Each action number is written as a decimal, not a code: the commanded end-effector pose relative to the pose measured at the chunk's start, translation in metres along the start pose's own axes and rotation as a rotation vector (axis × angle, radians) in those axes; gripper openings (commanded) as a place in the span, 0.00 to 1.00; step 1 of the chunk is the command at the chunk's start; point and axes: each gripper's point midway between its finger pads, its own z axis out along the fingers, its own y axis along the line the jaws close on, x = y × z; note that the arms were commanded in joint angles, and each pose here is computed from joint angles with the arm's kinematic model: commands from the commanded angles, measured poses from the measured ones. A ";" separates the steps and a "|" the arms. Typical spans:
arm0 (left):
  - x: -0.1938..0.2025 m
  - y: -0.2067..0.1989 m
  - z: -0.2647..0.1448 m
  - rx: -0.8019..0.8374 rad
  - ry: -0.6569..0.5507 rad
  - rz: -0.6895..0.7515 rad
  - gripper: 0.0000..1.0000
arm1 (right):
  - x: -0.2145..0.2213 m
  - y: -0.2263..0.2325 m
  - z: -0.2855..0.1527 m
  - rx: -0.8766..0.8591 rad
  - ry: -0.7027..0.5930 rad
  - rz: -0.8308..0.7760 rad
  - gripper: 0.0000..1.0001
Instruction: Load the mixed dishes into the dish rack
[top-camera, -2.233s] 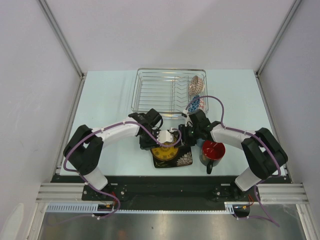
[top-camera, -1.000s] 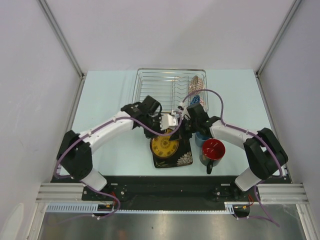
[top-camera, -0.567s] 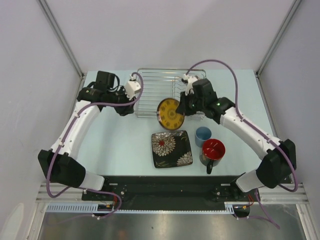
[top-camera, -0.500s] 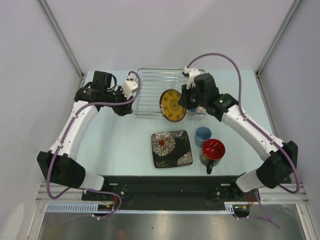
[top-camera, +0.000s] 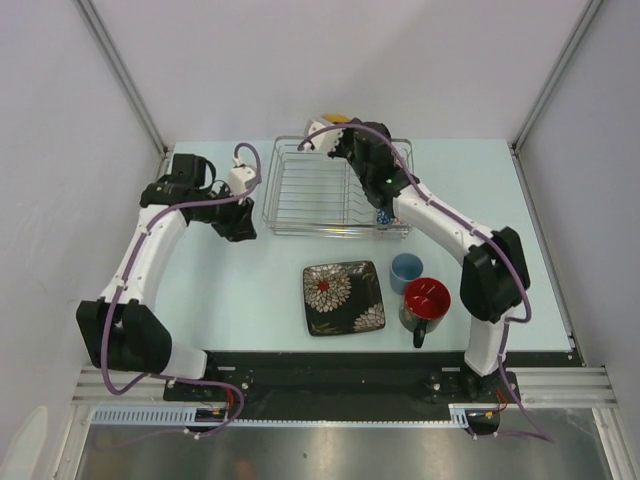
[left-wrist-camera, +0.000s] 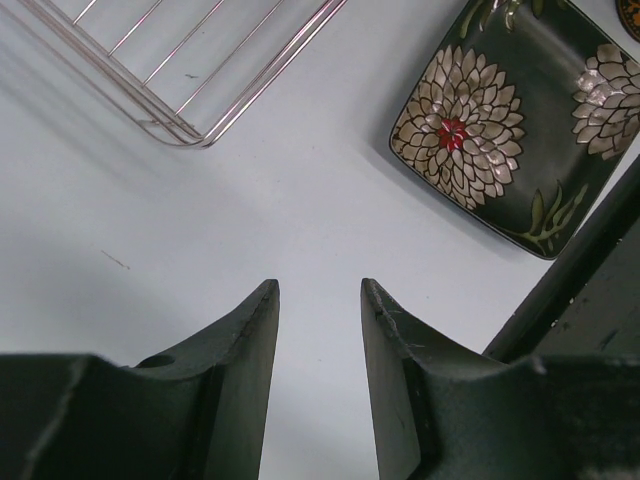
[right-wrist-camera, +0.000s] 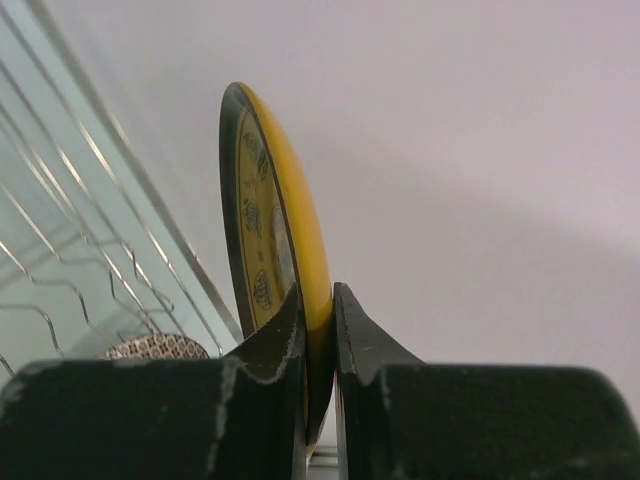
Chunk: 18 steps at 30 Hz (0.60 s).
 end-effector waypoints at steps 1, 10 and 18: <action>-0.003 0.002 0.001 0.026 -0.043 -0.028 0.43 | 0.000 -0.037 0.015 0.090 -0.022 -0.221 0.00; 0.002 0.017 0.017 0.034 -0.022 -0.078 0.43 | 0.028 0.005 0.010 -0.214 -0.094 -0.125 0.00; 0.003 0.025 0.024 0.031 -0.008 -0.100 0.44 | 0.049 0.038 0.008 -0.401 -0.133 -0.079 0.00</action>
